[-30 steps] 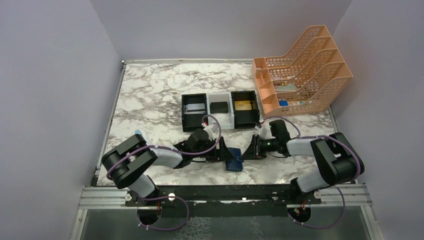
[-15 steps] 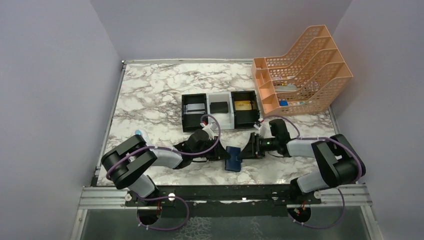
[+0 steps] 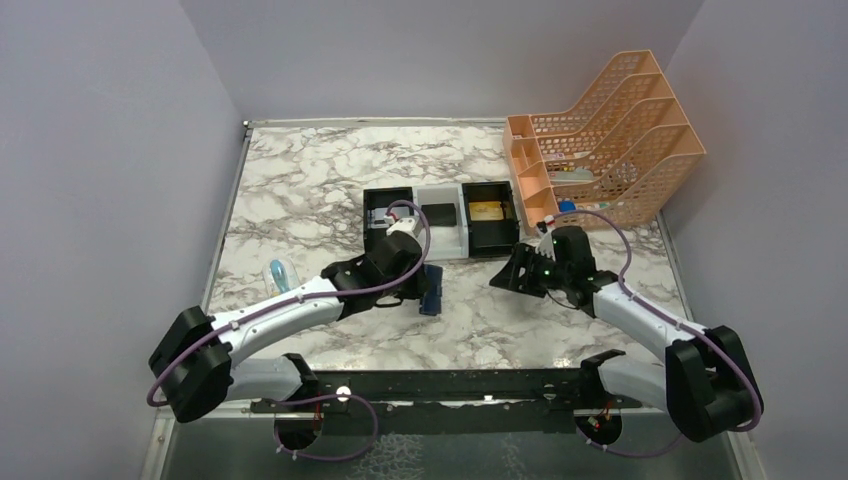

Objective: Take the credit cards out of the card holder

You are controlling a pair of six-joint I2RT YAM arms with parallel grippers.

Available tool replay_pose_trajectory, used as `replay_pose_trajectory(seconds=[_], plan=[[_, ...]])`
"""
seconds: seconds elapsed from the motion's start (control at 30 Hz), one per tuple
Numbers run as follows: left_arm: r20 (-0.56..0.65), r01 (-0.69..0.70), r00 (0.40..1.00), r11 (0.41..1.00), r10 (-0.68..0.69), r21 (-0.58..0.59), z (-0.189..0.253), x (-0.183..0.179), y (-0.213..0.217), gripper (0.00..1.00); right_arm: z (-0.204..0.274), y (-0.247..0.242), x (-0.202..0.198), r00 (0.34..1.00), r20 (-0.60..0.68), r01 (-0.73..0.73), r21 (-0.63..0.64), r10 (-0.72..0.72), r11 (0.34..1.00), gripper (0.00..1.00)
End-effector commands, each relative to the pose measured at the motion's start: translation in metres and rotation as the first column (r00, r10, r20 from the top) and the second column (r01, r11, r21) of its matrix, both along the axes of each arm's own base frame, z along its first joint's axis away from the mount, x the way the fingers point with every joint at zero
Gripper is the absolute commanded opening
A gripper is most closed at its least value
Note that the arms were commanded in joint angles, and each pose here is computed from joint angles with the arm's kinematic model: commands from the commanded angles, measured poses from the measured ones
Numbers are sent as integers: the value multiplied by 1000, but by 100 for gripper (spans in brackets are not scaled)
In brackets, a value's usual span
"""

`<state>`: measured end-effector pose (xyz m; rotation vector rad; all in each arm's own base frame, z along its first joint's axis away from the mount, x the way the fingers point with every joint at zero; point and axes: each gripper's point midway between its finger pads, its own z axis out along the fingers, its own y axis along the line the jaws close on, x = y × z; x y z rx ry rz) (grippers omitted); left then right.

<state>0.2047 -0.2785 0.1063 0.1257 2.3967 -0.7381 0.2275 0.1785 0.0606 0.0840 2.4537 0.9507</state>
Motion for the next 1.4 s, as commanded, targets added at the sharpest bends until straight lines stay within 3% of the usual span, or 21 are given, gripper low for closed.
replay_pose_trajectory(seconds=[0.0,0.17,0.37,0.5,0.53,0.63,0.8,0.9,1.1,1.23,1.37], plan=[[-57,-25,997,945,46,326,-14,-17,62,0,3,-16,13,993,9,114,-71,-114,991,62],[-73,9,997,898,26,440,-26,-23,48,0,-1,-33,15,973,-10,229,-128,-232,965,62],[-32,32,999,883,-19,468,-24,-22,-2,0,5,-56,17,928,41,373,-161,-371,914,63],[-51,100,995,860,-86,500,-37,-28,-34,9,10,-65,17,906,83,422,-157,-414,893,63],[-58,119,993,860,-103,496,-37,-30,-41,12,11,-66,17,904,86,427,-156,-418,891,63],[-94,169,986,847,-141,504,-50,-37,-58,41,11,-70,16,898,92,440,-168,-430,882,64],[-48,207,977,878,-207,432,-25,-38,-76,69,5,-72,12,895,66,444,-190,-440,875,64],[9,185,979,908,-203,376,1,-34,-69,77,7,-61,9,920,50,391,-155,-388,907,64],[14,128,990,946,-139,299,6,-22,-23,79,17,-10,-6,995,40,96,27,-97,995,64],[-20,109,994,950,-108,292,-8,-18,3,78,15,20,-31,999,-27,-38,205,45,978,59],[-27,122,993,951,-119,284,-14,-19,4,77,0,33,-49,992,-84,-73,221,93,973,56]])
